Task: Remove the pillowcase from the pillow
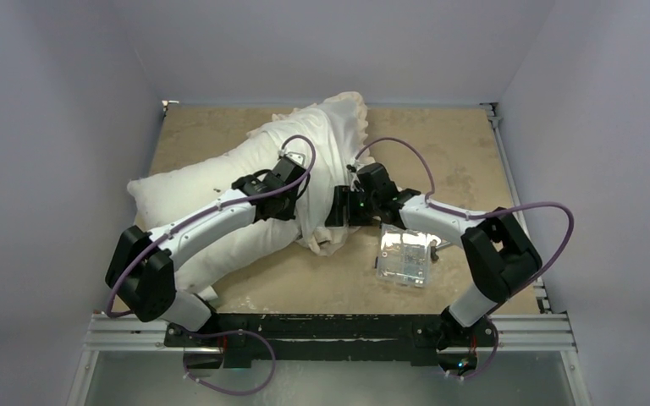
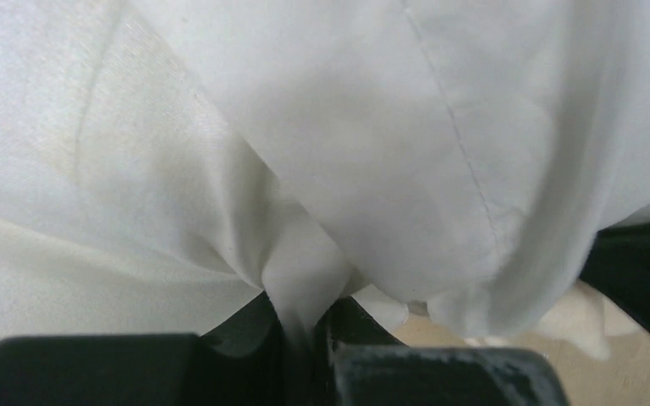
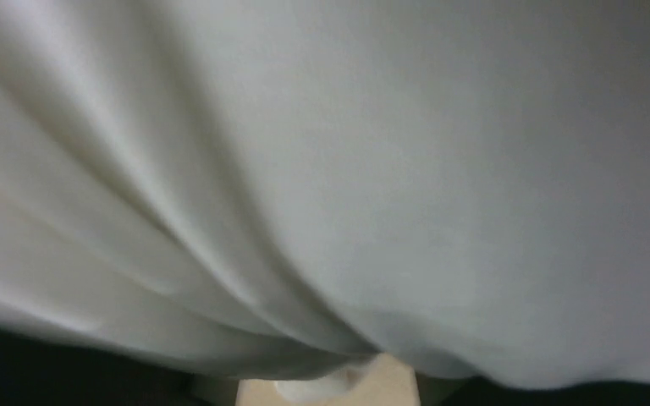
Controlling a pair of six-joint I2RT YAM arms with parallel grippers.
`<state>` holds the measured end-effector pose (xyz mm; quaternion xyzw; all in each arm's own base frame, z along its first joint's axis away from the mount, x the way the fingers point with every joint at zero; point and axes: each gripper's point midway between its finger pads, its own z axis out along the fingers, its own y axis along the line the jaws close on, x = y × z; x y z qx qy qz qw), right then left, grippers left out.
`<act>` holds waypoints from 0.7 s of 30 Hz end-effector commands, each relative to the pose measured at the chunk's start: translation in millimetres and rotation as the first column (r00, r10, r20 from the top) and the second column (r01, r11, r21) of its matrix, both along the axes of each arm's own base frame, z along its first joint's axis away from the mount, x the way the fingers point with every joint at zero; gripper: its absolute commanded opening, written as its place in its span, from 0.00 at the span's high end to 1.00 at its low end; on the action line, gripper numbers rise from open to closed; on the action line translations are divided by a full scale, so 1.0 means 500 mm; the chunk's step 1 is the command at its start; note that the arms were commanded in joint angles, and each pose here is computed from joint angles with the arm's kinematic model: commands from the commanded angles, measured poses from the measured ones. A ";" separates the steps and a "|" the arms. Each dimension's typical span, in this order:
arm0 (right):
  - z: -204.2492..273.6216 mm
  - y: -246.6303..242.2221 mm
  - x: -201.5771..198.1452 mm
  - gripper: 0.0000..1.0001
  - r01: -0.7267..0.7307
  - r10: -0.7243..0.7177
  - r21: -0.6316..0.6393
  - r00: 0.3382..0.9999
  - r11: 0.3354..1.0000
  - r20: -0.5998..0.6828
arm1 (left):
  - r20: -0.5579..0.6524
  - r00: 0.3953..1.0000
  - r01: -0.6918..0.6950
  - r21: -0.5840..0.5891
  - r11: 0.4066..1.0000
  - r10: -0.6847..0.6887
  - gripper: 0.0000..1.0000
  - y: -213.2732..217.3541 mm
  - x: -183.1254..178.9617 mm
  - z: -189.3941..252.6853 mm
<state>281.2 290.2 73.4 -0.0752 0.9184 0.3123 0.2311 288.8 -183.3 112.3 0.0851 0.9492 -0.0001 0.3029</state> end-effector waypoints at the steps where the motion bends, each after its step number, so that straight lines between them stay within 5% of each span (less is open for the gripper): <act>1: 0.035 -0.011 0.025 0.50 0.021 -0.016 -0.065 0.997 0.998 0.075 | 0.067 0.997 -0.048 0.024 0.999 0.046 1.00 0.016 0.021 0.046; 6: 0.076 -0.096 0.068 0.98 0.139 -0.097 -0.230 0.978 0.963 0.187 | 0.120 0.988 -0.108 0.113 0.988 0.094 1.00 0.063 0.033 0.082; 21: 0.344 -0.357 0.243 1.00 0.494 -0.385 -0.162 0.812 0.854 0.439 | 0.217 0.941 -0.290 0.117 0.950 0.261 1.00 0.230 0.076 0.192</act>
